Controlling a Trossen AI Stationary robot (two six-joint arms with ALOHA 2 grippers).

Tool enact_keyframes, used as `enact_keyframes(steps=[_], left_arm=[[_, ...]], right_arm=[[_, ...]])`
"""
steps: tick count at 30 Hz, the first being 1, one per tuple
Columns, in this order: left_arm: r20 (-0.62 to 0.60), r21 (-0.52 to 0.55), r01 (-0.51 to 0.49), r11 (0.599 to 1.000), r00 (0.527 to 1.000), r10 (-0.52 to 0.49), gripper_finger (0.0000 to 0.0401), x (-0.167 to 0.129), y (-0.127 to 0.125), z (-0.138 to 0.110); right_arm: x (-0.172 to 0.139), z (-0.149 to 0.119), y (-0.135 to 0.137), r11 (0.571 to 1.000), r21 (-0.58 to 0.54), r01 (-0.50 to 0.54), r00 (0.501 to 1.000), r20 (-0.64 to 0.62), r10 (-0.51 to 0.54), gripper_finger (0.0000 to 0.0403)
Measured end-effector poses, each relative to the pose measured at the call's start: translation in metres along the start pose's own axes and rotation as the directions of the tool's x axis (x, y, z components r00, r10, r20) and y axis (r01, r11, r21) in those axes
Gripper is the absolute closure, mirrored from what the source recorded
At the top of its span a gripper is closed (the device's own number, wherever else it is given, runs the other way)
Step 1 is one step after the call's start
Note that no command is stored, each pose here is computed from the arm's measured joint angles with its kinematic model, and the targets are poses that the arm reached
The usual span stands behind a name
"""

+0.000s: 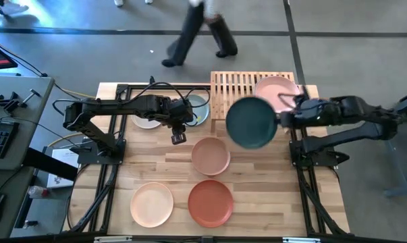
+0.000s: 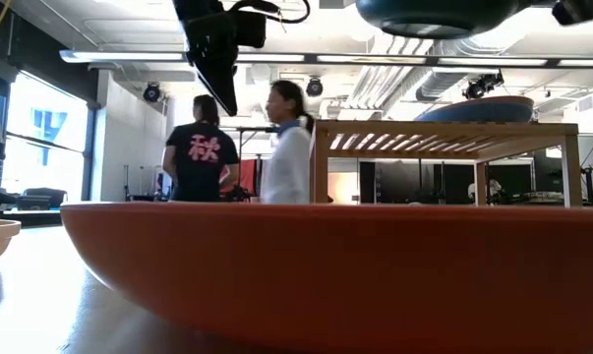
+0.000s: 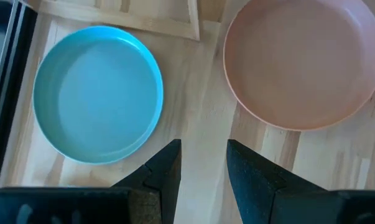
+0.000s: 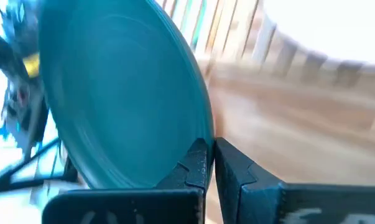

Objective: Place and stack plates onto a shelf
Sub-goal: Stack the green plate on top of the pink plate on the shelf

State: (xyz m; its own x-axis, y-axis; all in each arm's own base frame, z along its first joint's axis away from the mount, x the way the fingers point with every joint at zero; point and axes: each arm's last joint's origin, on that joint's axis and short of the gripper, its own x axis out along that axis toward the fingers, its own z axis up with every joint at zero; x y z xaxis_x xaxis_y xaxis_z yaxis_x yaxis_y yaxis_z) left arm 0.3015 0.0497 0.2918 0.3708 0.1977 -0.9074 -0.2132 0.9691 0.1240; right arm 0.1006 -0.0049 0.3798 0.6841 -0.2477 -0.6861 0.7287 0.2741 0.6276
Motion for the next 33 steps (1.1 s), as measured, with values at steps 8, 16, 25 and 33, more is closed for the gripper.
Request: enact_keyframes(steps=[8, 16, 25, 33], left_arm=[[-0.007, 0.055, 0.000, 0.999, 1.000, 0.000, 0.0286, 0.000, 0.000, -0.001], [-0.011, 0.069, 0.001, 0.998, 1.000, 0.000, 0.0286, 0.000, 0.000, -0.001], [-0.009, 0.069, 0.000, 0.998, 1.000, 0.000, 0.0286, 0.000, 0.000, -0.001], [0.001, 0.067, 0.000, 0.998, 1.000, 0.000, 0.0286, 0.000, 0.000, 0.000]], right_arm=[[-0.042, 0.024, -0.004, 0.986, 0.074, 0.148, 0.977, 0.144, -0.157, 0.0403], [-0.070, 0.035, -0.013, 0.957, 0.228, 0.181, 0.923, 0.297, -0.246, 0.0403], [-0.076, 0.041, -0.020, 0.928, 0.300, 0.220, 0.836, 0.433, -0.338, 0.0403], [-0.077, 0.043, -0.022, 0.923, 0.245, 0.298, 0.795, 0.471, -0.382, 0.0403]])
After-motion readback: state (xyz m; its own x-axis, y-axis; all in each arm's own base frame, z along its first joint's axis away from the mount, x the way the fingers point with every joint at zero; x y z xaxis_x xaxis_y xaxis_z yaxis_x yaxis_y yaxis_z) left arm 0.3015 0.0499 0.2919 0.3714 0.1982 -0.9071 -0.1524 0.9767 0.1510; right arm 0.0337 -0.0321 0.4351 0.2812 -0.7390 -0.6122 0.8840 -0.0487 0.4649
